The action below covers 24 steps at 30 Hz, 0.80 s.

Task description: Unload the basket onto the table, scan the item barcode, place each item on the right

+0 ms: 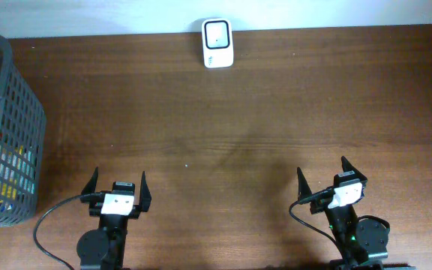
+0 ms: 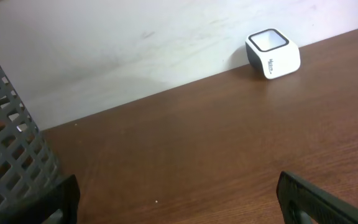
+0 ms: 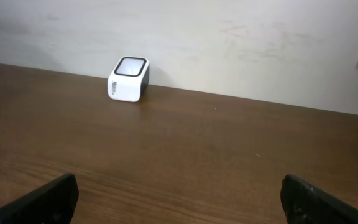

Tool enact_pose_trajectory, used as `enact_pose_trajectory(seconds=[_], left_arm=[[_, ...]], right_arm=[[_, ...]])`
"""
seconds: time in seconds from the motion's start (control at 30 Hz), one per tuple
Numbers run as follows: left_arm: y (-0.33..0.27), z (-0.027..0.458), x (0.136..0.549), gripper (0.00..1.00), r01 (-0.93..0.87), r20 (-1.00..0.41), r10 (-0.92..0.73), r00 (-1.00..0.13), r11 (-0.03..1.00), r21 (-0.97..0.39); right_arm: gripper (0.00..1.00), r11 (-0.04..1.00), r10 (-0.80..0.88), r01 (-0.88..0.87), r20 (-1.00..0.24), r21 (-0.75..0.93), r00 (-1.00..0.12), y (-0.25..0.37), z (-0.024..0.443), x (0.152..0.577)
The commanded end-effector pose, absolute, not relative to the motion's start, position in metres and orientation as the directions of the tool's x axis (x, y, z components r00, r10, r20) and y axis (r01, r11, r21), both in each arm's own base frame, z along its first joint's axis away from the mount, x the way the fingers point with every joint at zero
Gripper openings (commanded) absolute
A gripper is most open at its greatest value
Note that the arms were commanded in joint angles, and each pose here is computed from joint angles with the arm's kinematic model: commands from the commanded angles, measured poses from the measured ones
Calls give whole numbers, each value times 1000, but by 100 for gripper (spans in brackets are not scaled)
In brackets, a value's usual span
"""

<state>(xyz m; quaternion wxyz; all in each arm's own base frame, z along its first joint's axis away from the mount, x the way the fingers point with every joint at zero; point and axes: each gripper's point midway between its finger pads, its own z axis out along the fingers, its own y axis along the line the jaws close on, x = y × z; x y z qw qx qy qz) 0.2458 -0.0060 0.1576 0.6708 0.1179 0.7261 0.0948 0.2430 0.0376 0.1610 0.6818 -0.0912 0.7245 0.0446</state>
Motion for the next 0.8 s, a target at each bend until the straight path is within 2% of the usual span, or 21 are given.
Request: enact_pose_trajectory(seconds=[0.0, 0.6, 0.77], left_arm=[[-6, 156, 246, 99, 44, -947, 313, -70, 950, 311], [-8, 156, 246, 99, 57, -948, 313, -65, 949, 309], [-25, 159, 245, 99, 143, -951, 310, -27, 942, 303]], right_arm=[[98, 979, -74, -193, -996, -63, -51, 37, 159, 243], [98, 979, -74, -193, -996, -63, -51, 37, 159, 243], [98, 979, -74, -193, -996, -63, -51, 37, 159, 243]])
